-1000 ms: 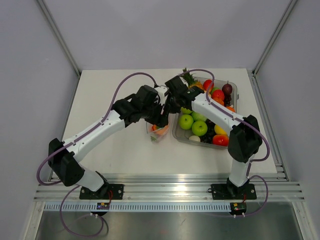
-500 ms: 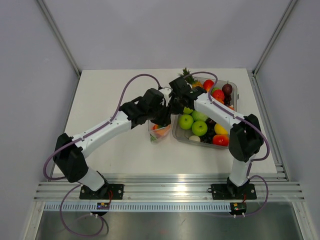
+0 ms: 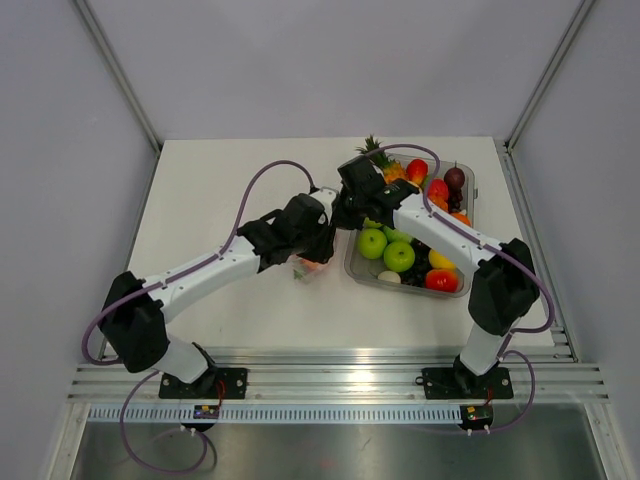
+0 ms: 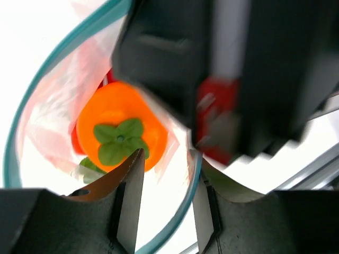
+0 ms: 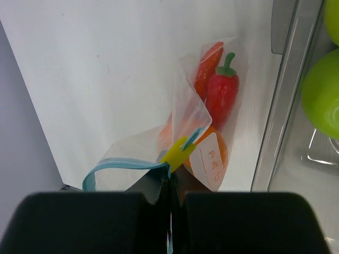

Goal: Place the food in the zip-top bag and seal the zipper
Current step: Adjust the zipper food storage bag at the center of the board.

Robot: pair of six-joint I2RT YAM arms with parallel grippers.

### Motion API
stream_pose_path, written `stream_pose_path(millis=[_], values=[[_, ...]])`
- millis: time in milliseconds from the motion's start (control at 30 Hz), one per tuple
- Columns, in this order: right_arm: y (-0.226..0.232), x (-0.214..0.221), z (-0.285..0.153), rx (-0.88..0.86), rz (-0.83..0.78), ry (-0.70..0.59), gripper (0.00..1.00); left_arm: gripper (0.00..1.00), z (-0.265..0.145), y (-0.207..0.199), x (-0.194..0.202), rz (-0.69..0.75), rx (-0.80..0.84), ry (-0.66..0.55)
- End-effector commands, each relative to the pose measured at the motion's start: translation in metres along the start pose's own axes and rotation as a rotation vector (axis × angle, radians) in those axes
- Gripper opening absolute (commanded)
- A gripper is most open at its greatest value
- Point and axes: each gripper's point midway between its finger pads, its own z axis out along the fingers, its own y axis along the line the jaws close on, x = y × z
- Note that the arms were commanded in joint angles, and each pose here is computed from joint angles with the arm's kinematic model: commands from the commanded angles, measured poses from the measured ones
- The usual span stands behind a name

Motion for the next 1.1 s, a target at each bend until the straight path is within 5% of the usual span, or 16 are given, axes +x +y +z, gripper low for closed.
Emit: stream_pose_path(millis=[0,33,100,167,200,367,433,700,867,1000,1067], values=[[0.024,-0.010,-0.022,-0.094,0.028,-0.045,0.00,0.39,-0.012,0.002,-0.030,-0.014,-0.013,-0.138],[0.025,-0.011,-0.023,-0.101,0.029,-0.051,0.00,0.33,-0.010,0.002,-0.029,-0.009,-0.017,-0.129],[0.024,-0.011,-0.025,-0.105,0.021,-0.054,0.00,0.00,-0.007,0.003,-0.027,-0.008,-0.025,-0.110],[0.028,-0.015,-0.031,-0.134,0.008,-0.078,0.09,0.00,-0.009,0.004,-0.027,-0.004,-0.024,-0.102],[0.026,-0.011,-0.033,-0.154,-0.024,-0.061,0.23,0.00,-0.011,0.004,-0.027,-0.001,-0.013,-0.101],[0.025,-0.029,-0.070,-0.246,-0.244,-0.137,0.31,0.00,-0.038,0.004,-0.036,-0.009,0.149,-0.120],[0.028,-0.029,-0.090,-0.304,-0.321,-0.160,0.41,0.00,-0.045,0.004,-0.036,0.003,0.206,-0.138],[0.005,-0.026,-0.117,-0.376,-0.722,-0.295,0.45,0.00,-0.073,-0.007,-0.040,0.094,0.351,-0.151],[0.006,-0.028,-0.132,-0.504,-0.904,-0.498,0.47,0.00,-0.091,-0.016,-0.037,0.174,0.418,-0.130],[0.005,-0.030,-0.142,-0.674,-0.892,-0.413,0.50,0.00,-0.109,-0.020,-0.034,0.241,0.455,-0.134],[0.002,-0.023,-0.140,-0.802,-0.876,-0.288,0.60,0.00,-0.119,-0.025,-0.032,0.299,0.493,-0.152]])
